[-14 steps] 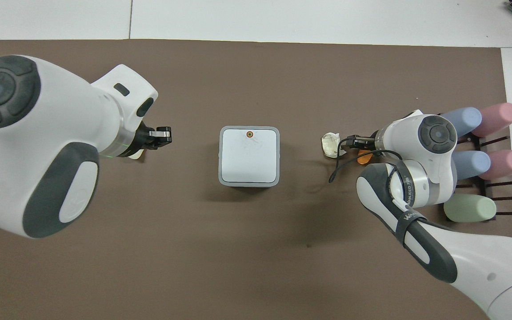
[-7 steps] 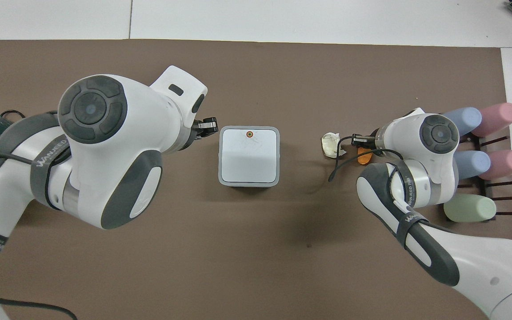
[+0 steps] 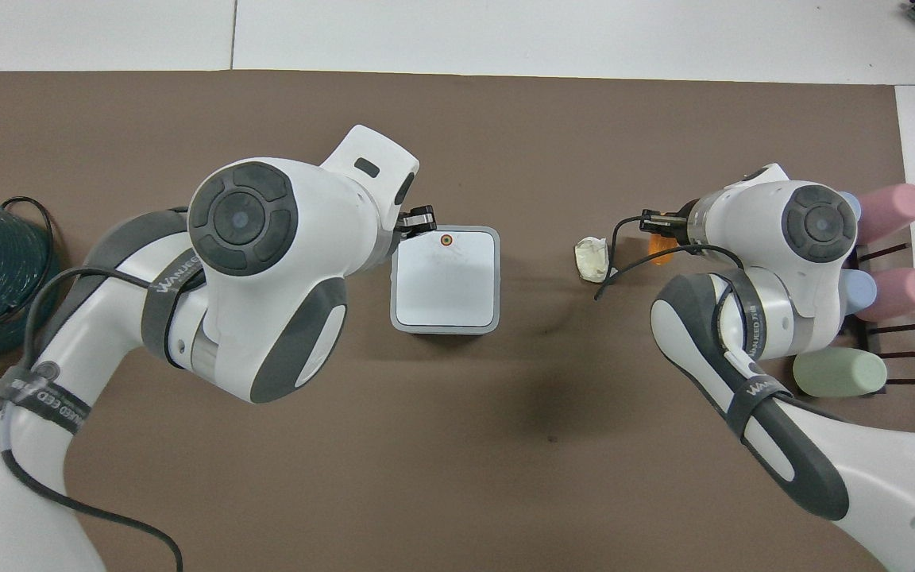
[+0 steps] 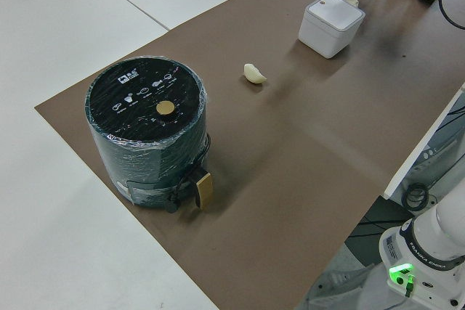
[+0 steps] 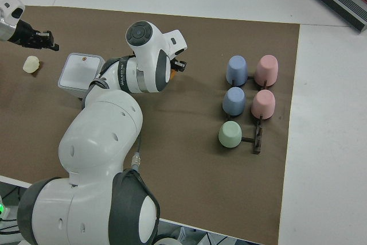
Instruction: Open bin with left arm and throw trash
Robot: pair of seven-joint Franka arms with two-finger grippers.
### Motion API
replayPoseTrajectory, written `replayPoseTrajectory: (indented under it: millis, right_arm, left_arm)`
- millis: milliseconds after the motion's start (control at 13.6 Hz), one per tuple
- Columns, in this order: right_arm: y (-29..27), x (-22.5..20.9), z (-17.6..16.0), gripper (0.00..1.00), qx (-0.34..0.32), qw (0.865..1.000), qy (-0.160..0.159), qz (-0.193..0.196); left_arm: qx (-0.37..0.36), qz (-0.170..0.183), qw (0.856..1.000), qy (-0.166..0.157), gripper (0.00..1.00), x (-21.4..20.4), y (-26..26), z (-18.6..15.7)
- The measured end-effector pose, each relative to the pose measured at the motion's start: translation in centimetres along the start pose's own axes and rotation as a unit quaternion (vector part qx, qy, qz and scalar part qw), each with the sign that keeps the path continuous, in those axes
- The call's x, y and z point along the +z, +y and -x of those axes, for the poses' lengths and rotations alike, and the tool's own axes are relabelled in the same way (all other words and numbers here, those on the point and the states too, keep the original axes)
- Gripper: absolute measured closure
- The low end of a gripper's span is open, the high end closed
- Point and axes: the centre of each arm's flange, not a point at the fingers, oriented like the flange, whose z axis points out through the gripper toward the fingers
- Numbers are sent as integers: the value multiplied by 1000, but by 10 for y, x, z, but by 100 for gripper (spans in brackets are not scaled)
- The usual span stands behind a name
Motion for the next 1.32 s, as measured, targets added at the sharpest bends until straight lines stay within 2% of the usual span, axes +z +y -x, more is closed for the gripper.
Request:
replayPoseTrajectory:
  millis: [514,661,954,1101,1321]
  right_arm:
    - [-2,-81,-13,62,2,999,50,-18]
    - [-2,-97,-15,62,2,998,63,-23]
    - [-8,-110,-18,62,-1,997,74,-28]
    - [-19,-114,-17,62,-9,996,77,-32]
    - [-49,-115,-7,62,-14,996,74,-42]
  left_arm:
    - [3,-8,1000,-24,99,68,14,23]
    - [5,-4,1000,-20,99,76,15,30]
    - [6,-2,1000,-17,99,75,15,32]
    - [5,-20,999,-37,99,64,18,29]
    - [-13,-51,997,-61,99,14,11,-2]
